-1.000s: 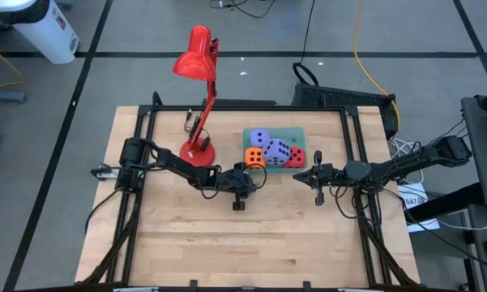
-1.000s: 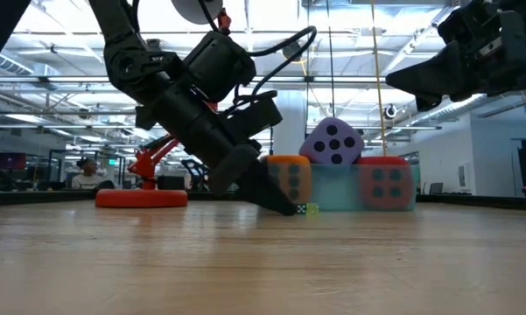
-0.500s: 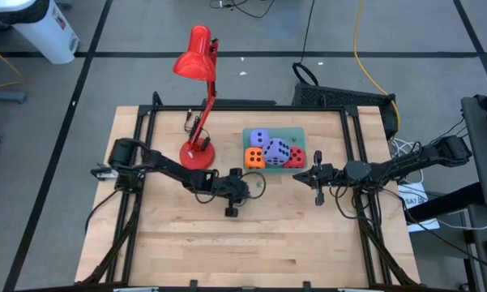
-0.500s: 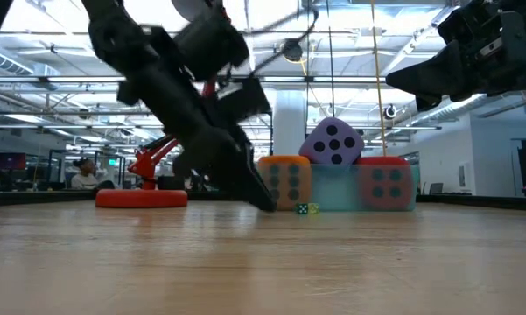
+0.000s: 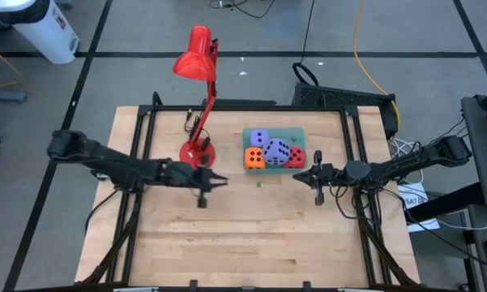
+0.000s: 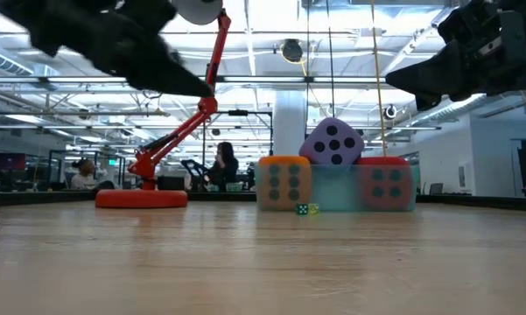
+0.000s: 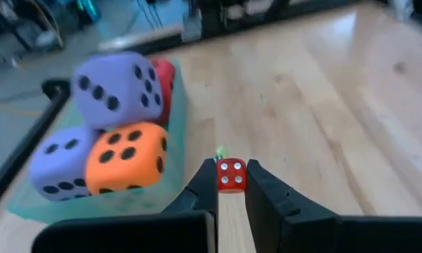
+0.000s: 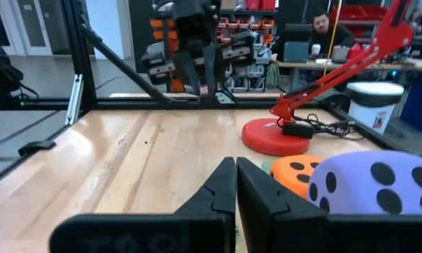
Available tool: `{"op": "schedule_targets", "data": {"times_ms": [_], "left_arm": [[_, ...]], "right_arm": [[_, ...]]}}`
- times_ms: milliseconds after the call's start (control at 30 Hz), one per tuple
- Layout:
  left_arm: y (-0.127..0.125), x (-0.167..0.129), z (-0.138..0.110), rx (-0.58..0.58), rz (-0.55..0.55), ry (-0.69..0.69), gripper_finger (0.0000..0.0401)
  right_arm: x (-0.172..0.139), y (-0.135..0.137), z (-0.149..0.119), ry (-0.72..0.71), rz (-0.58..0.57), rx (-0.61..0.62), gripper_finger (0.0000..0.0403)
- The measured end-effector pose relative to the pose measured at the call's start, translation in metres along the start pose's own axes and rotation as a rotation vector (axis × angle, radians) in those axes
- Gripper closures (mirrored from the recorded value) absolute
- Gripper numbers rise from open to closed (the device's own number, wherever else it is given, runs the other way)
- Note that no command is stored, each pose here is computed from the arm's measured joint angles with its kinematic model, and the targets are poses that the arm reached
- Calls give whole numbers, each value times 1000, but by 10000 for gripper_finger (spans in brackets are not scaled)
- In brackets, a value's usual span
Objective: Pick & Place Dice
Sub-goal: Put the small red dice into the bin
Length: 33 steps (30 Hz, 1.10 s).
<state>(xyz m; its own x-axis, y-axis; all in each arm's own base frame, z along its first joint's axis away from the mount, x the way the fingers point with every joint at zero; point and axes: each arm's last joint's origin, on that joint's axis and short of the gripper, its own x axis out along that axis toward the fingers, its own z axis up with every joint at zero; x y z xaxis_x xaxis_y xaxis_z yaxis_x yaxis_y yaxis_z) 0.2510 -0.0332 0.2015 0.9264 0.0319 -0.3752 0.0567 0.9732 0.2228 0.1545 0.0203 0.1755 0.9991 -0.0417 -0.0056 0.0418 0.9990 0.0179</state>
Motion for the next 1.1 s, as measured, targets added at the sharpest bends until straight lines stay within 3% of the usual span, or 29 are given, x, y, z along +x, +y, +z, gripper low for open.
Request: {"op": "schedule_targets", "data": {"times_ms": [133, 333, 500, 633, 700, 833, 1000, 1100], "left_arm": [[3, -29, -17, -23, -16, -119, 366], [5, -51, -27, -70, -11, -168, 366], [9, -50, -15, -272, 36, -171, 365], [19, -34, 2, -215, 105, -92, 366], [36, -23, 18, -204, 160, -42, 366], [76, 2, 45, -185, 165, 81, 366], [110, 38, 44, -95, 104, 239, 363], [124, 57, 29, -82, 75, 313, 362]], "right_arm": [[0, 0, 3, -32, -1, -26, 399], [0, 0, 4, -41, 3, 5, 399], [1, 0, 3, -29, 3, 1, 399], [3, 0, 2, -31, -1, -14, 399], [4, 0, 1, -35, -3, -13, 399], [5, 0, 0, -33, -3, 8, 399], [6, 0, -1, -26, -3, 23, 399], [6, 0, 0, -36, -2, 21, 399]]}}
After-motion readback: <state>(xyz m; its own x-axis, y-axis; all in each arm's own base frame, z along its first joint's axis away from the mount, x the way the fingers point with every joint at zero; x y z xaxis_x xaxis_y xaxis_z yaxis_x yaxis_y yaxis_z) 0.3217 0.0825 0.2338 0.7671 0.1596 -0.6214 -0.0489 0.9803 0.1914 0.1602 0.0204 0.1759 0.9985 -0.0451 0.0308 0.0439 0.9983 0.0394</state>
